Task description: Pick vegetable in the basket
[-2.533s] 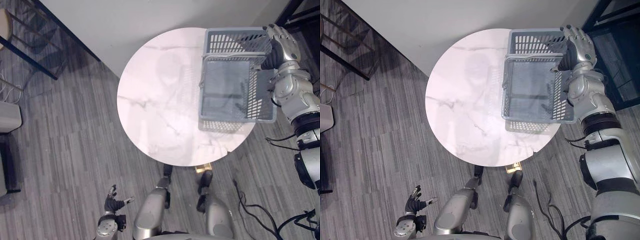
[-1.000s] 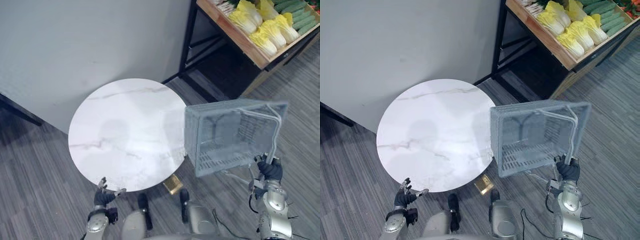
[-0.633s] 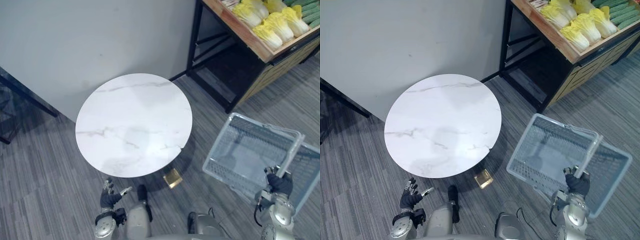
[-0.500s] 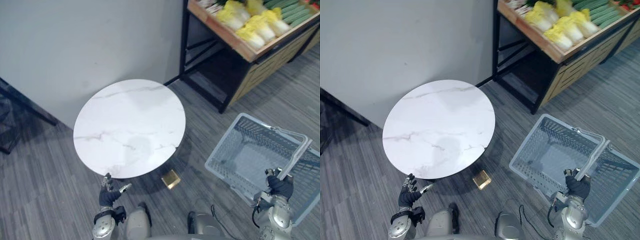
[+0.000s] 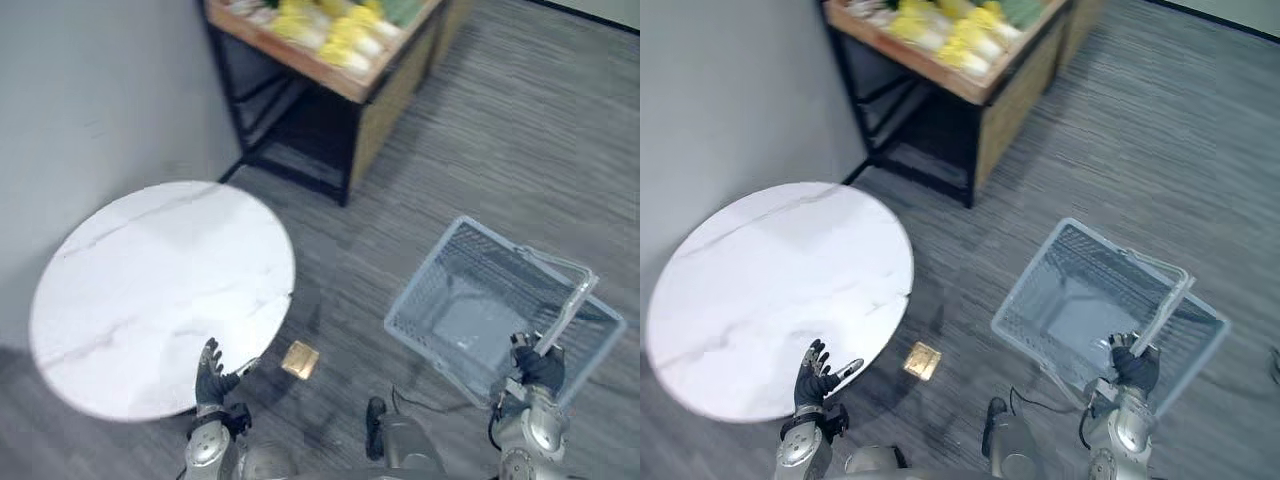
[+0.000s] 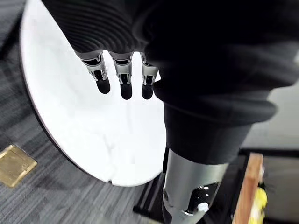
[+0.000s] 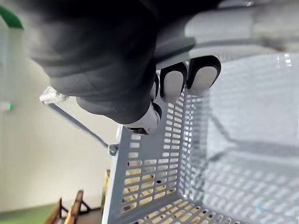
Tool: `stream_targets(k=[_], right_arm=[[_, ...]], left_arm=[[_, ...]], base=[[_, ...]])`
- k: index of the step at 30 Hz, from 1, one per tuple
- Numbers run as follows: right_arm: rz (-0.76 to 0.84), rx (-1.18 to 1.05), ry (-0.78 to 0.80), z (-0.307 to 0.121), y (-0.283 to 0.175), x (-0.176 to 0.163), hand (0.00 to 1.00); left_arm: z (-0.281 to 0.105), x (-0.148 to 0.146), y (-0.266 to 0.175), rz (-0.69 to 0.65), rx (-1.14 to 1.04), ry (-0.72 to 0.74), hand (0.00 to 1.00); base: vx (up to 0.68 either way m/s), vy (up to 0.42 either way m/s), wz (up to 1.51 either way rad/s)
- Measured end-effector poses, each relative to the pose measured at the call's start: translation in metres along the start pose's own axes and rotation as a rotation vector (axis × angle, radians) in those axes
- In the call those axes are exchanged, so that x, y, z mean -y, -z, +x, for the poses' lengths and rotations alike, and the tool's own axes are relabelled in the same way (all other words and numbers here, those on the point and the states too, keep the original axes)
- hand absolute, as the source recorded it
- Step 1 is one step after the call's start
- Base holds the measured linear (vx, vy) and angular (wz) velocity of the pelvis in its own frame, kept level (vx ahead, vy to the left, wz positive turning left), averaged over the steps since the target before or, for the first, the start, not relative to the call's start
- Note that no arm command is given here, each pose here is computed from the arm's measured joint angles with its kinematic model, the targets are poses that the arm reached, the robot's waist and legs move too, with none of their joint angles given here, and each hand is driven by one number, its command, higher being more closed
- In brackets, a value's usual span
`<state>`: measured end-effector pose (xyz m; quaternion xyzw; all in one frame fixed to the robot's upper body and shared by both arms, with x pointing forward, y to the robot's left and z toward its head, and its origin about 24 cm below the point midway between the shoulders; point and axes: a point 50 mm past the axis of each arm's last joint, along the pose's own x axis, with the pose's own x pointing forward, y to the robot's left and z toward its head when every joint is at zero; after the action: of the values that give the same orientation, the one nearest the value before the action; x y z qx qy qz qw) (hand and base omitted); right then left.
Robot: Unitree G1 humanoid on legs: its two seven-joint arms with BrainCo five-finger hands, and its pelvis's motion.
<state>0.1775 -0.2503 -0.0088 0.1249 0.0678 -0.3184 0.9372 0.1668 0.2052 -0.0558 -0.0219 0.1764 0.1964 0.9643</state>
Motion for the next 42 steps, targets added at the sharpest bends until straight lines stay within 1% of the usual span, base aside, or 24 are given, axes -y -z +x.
stream_targets(k=[3,5,8,11,15,17,19,23,27,32,33,34,36,38,40,42], right_arm=[[-0.028,-0.028,-0.09,0.008,0.006,-0.015,1.0],[-0.077,-0.069,-0.145,0.008,0.014,-0.022,1.0],[-0.13,-0.109,-0.178,0.006,0.022,-0.025,1.0],[-0.134,-0.093,-0.164,0.009,0.018,-0.023,1.0],[-0.22,-0.051,-0.123,0.019,0.007,-0.006,1.0],[-0.222,-0.071,-0.109,0.02,0.012,-0.004,1.0],[-0.22,-0.068,-0.097,0.022,0.011,-0.002,1.0],[-0.243,-0.132,-0.116,0.019,0.028,-0.01,1.0],[-0.258,-0.159,-0.147,0.013,0.036,-0.015,1.0],[-0.258,-0.134,-0.171,0.014,0.032,-0.022,1.0],[-0.262,-0.135,-0.169,0.014,0.032,-0.021,1.0],[-0.287,-0.133,-0.164,0.017,0.03,-0.016,1.0],[-0.27,-0.106,-0.176,0.019,0.024,-0.023,1.0],[-0.265,-0.087,-0.179,0.01,0.02,-0.019,1.0],[-0.231,-0.072,-0.185,0.002,0.018,-0.024,1.0],[-0.206,-0.052,-0.15,0.001,0.014,-0.021,1.0]], left_arm=[[0.006,0.003,0.002,0.009,-0.016,0.016,0.0],[0.006,0.01,0.005,-0.004,-0.03,0.033,0.0],[0.003,0.014,0.015,-0.008,-0.073,0.04,0.0],[0.0,0.014,0.019,-0.012,-0.088,0.039,0.0],[-0.004,0.013,0.022,-0.014,-0.099,0.031,0.0],[-0.003,0.008,0.022,0.005,-0.098,0.028,0.0],[0.005,0.015,0.008,-0.012,-0.042,0.041,0.0],[-0.001,0.014,0.013,-0.012,-0.063,0.039,0.0],[0.002,0.012,-0.003,0.008,0.008,0.046,0.0],[0.011,0.023,-0.022,-0.005,0.083,0.079,0.0],[0.011,0.024,-0.022,-0.006,0.084,0.084,0.0],[0.01,0.032,-0.02,-0.032,0.068,0.088,0.0],[0.008,0.033,-0.02,-0.042,0.073,0.088,0.0],[0.003,0.04,-0.026,-0.097,0.096,0.086,0.0],[-0.005,0.039,-0.031,-0.119,0.123,0.087,0.0],[-0.006,0.039,-0.036,-0.128,0.146,0.09,0.0]], base=[[0.17,-0.165,-1.3],[0.28,-0.159,-1.46],[0.34,0.001,-1.35],[0.35,0.161,-0.98],[0.35,0.269,-0.51],[0.54,0.311,0.18],[0.53,0.274,0.5],[0.53,0.236,0.23],[0.55,0.038,0.52],[0.59,-0.162,0.85],[0.73,-0.281,0.8],[0.62,-0.252,0.42],[0.6,-0.265,0.47],[0.55,-0.27,0.8],[0.51,-0.16,0.34],[0.5,-0.116,0.18]])
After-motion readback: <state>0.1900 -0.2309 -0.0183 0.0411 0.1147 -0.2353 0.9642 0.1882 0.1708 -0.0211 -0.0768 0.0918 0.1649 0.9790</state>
